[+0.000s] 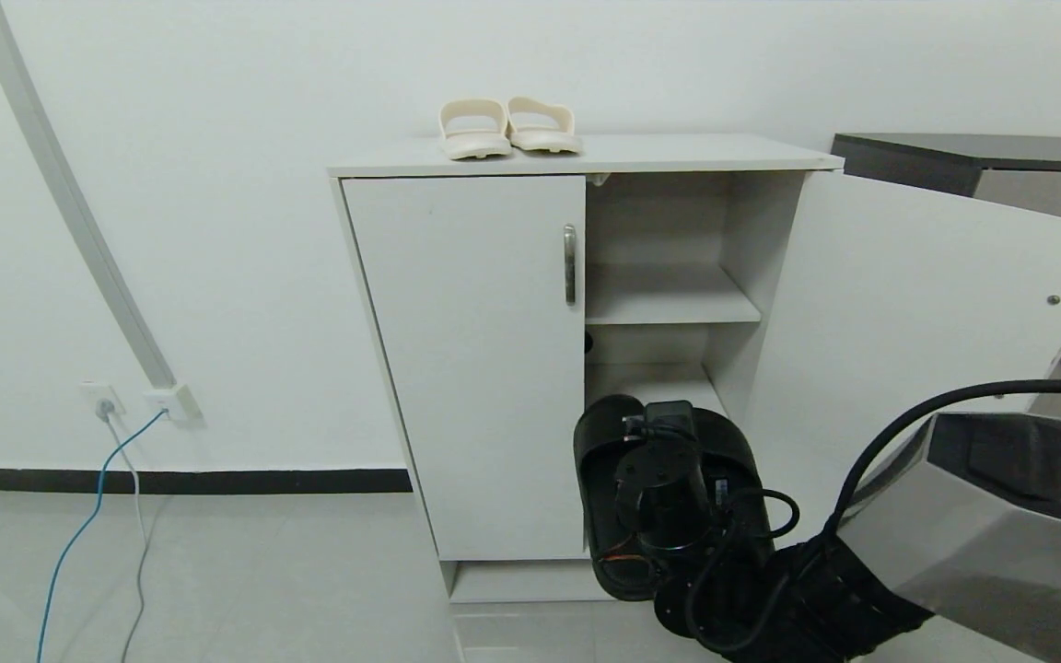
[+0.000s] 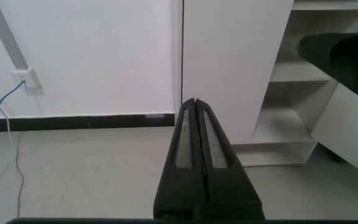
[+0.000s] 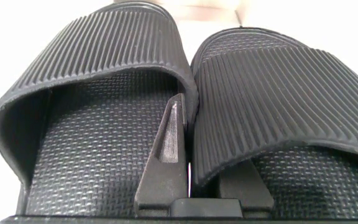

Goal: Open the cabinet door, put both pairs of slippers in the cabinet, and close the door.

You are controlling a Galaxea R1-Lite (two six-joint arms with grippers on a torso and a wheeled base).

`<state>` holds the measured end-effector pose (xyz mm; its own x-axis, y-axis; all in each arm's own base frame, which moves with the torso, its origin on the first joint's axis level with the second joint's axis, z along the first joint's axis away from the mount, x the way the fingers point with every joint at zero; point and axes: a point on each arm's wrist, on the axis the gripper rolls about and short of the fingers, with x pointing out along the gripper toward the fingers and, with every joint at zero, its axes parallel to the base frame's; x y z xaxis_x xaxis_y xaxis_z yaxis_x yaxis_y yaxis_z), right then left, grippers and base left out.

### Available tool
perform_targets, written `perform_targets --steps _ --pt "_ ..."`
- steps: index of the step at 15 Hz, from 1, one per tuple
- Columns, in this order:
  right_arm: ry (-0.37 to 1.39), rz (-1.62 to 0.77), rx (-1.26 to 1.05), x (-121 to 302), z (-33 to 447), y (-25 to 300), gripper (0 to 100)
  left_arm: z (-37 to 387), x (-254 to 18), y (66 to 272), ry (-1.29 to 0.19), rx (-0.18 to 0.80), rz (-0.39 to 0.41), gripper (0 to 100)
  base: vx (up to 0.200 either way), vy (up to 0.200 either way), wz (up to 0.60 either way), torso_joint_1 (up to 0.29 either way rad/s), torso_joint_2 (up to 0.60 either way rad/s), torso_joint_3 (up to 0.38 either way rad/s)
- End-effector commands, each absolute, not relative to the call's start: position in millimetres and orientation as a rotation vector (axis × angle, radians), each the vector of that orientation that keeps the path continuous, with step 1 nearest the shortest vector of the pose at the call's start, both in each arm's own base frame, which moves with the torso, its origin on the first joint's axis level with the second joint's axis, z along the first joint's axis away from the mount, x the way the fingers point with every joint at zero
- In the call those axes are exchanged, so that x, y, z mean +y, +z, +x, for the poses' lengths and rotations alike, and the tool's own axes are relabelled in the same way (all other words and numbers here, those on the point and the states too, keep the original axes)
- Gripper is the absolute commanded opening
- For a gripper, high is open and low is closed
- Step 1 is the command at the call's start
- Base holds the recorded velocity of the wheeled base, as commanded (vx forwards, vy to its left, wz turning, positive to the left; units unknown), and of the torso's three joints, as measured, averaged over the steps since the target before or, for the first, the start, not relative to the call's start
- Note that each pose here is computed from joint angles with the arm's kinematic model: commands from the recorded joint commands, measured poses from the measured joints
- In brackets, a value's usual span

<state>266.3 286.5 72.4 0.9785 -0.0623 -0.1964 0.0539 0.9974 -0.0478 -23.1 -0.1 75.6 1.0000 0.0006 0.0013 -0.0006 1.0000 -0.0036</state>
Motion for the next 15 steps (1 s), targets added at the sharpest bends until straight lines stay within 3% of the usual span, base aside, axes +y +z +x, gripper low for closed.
perform_targets --steps 1,3,10,15 --pt "-0.066 -0.051 0.208 285.8 269.9 64.9 0 -22.9 -0.1 75.6 0.002 0.002 -0.005 0 0.000 -0.200 0.00 0.002 0.01 0.007" --pt "-0.070 -0.054 0.211 286.3 271.9 58.4 0 -22.9 -0.1 75.6 0.002 0.002 -0.005 0 0.000 -0.200 0.00 0.000 0.00 0.002" --pt "0.015 -0.041 0.230 298.1 284.5 42.5 0 -22.9 -0.1 75.6 0.003 0.002 -0.002 0 0.000 0.000 0.00 0.000 0.00 0.000" --pt "-0.022 -0.014 0.204 302.0 317.2 19.0 0 -22.9 -0.1 75.6 0.003 0.002 -0.003 0 0.000 0.000 0.00 0.000 0.00 0.000"
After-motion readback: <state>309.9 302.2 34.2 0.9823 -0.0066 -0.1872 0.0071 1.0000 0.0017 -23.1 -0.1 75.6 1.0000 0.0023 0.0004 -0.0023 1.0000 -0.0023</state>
